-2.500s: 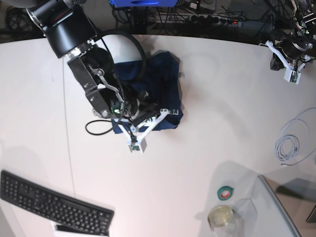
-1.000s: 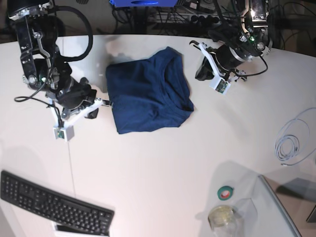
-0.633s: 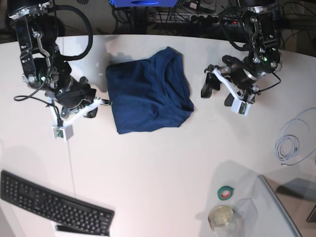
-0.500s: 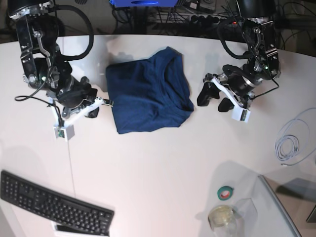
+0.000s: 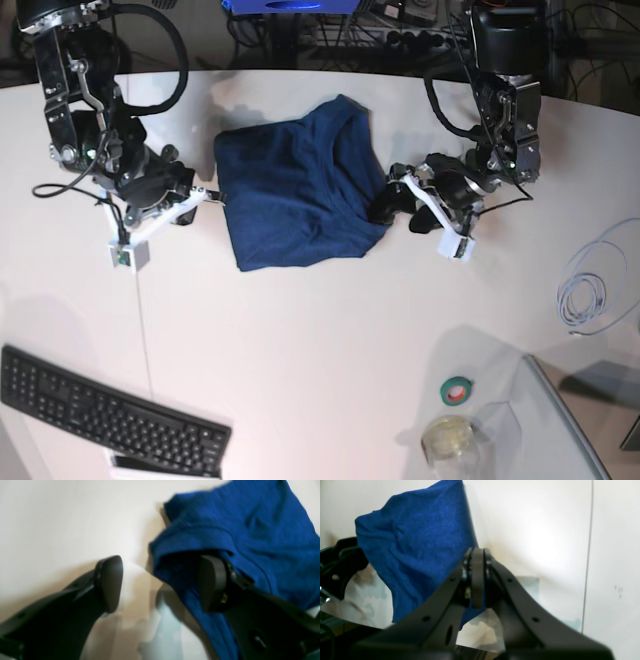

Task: Layout the t-shirt on the table in an organized manner, then fold the t-shirt properly
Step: 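Grasp the shirt's side edge with the left gripper and tuck it under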

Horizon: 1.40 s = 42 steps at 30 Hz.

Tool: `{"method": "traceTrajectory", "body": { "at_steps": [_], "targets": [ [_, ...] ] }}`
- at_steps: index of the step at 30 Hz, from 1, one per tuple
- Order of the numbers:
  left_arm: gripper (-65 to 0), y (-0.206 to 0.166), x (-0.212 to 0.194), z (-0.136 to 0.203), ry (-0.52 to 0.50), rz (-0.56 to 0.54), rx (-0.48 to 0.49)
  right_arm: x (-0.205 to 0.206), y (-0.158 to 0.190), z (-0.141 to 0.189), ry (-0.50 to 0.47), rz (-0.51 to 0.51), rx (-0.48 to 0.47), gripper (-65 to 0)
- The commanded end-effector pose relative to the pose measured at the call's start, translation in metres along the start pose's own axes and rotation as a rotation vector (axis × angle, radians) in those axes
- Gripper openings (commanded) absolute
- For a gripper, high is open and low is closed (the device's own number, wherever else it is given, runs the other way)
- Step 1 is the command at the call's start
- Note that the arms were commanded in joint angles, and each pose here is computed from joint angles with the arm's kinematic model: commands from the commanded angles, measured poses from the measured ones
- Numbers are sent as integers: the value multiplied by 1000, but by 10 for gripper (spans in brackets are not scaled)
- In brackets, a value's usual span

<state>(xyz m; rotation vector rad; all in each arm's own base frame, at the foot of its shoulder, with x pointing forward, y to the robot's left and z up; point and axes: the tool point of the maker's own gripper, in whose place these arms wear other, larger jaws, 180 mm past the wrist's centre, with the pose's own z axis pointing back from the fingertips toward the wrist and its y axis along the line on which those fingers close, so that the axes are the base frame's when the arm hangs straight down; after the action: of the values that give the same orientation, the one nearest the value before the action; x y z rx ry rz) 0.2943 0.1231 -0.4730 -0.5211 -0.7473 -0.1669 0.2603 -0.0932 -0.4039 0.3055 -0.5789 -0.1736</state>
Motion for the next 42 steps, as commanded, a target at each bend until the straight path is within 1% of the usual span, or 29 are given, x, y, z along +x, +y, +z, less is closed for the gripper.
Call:
{"method": "traceTrajectory", "body": {
  "at_steps": [1,3,5,8,10,13,15,16,17,18,19,20,23,26,32,35,38,42],
  "targets": [
    [-237,2,9,0,-40,5,-8,13,3,3,-41,12,12,-645],
    [-286,5,7,-4,-47,33,-7,13,3,3,-41,12,12,-645],
    [-349,8,0,-8,-33,57,-7,13,3,3,-41,12,12,-645],
    [-411,8,2,-13,-34,69,-11,12,3,3,-40,12,13,-645],
    [-428,4,6,-16,-32,56,-23,12,3,3,-39,13,14,-645],
    [-429,-11,5,-25,0,9,-64,12,3,3,-39,13,14,-645],
    [-434,-15,10,-27,-12,-4,-75,13,3,3,-41,12,12,-645],
    [-456,-15,13,-28,-21,-6,-76,13,3,3,-41,12,12,-645],
    [-500,-16,14,-29,-25,-7,-78,13,3,3,-41,12,12,-645],
    [-559,-16,16,-29,-29,-9,-78,13,3,3,-41,12,12,-645],
    [-640,-16,19,-29,-34,-11,-78,12,2,3,-40,11,11,-645],
    [-650,-17,22,-29,-40,-17,-79,13,2,3,-41,10,10,-645],
    [-650,-13,47,-26,-92,-44,-32,14,2,3,-42,11,10,-645],
    [-650,-26,68,-25,-129,-109,-41,12,0,1,-35,8,4,-644],
    [-650,-43,90,-20,-180,-172,-46,10,-1,-2,-26,6,1,-644],
    [-650,-39,91,-21,-178,-160,-28,10,-2,-2,-27,5,0,-644],
    [-650,-23,77,-27,-144,-107,21,10,-1,-2,-26,6,1,-644],
    [-650,-13,67,-35,-105,-73,32,9,0,-2,-25,8,3,-644]
  ]
}}
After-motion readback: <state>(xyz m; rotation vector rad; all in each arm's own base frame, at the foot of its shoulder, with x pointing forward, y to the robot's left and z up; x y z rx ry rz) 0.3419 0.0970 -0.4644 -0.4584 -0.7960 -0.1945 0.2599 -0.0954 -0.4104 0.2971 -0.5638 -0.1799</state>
